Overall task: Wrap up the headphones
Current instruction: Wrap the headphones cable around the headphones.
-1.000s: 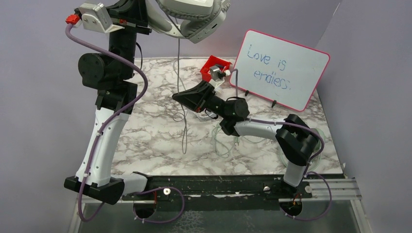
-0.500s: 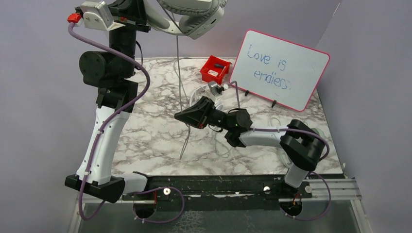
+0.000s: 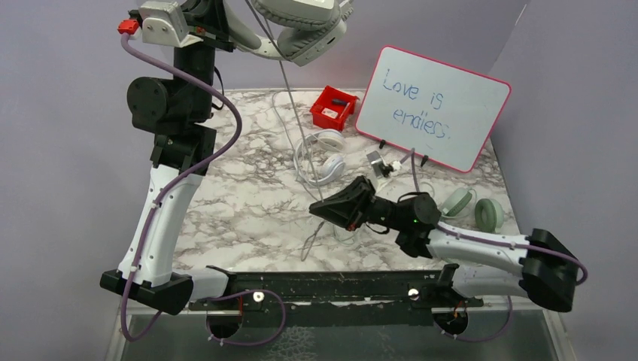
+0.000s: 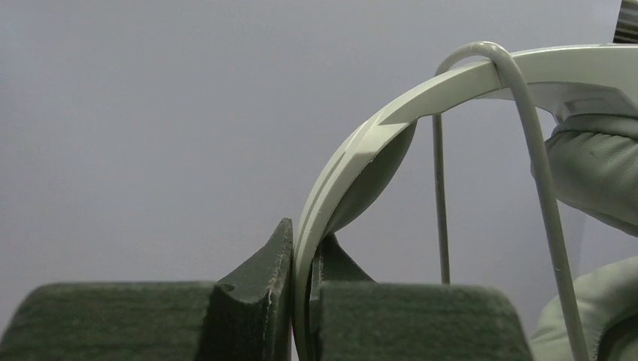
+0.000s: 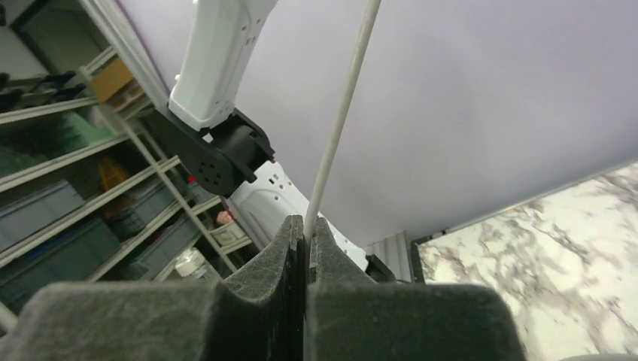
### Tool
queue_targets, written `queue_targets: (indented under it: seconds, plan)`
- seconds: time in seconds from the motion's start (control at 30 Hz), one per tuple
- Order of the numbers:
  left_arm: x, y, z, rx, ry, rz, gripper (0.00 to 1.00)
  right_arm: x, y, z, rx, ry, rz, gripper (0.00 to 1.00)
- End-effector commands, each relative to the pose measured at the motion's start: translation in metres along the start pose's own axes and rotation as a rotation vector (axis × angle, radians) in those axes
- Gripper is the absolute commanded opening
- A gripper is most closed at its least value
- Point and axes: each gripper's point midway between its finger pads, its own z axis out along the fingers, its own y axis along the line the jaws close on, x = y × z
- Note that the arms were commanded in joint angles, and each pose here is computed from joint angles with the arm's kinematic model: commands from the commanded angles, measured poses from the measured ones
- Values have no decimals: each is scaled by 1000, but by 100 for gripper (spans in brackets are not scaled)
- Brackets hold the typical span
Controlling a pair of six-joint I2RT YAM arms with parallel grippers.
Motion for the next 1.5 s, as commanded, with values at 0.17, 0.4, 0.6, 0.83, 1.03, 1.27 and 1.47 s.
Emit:
queue_targets:
  seconds: [0.17, 0.4, 0.6, 0.83, 1.03, 1.27, 1.47]
  plan:
    - [-10, 29, -5, -156, 14, 20, 0, 30, -48, -64, 375, 159, -139, 0]
    - [23, 37, -6, -209, 129, 36, 0, 44, -33, -62, 287, 316, -190, 0]
    - [78, 56, -16, -258, 281, 215, 0, 36, -29, -72, 331, 404, -270, 0]
    - [164, 75, -67, -227, 523, 475, 0, -19, 9, -59, 307, 504, -423, 0]
    - [216, 70, -128, -144, 683, 467, 0, -84, 27, -36, 362, 525, -592, 0]
    - [255, 46, -185, -85, 832, 405, 0, -156, 47, -3, 387, 459, -782, 0]
    - [265, 17, -214, 9, 904, 418, 0, -177, 32, 17, 442, 506, -887, 0]
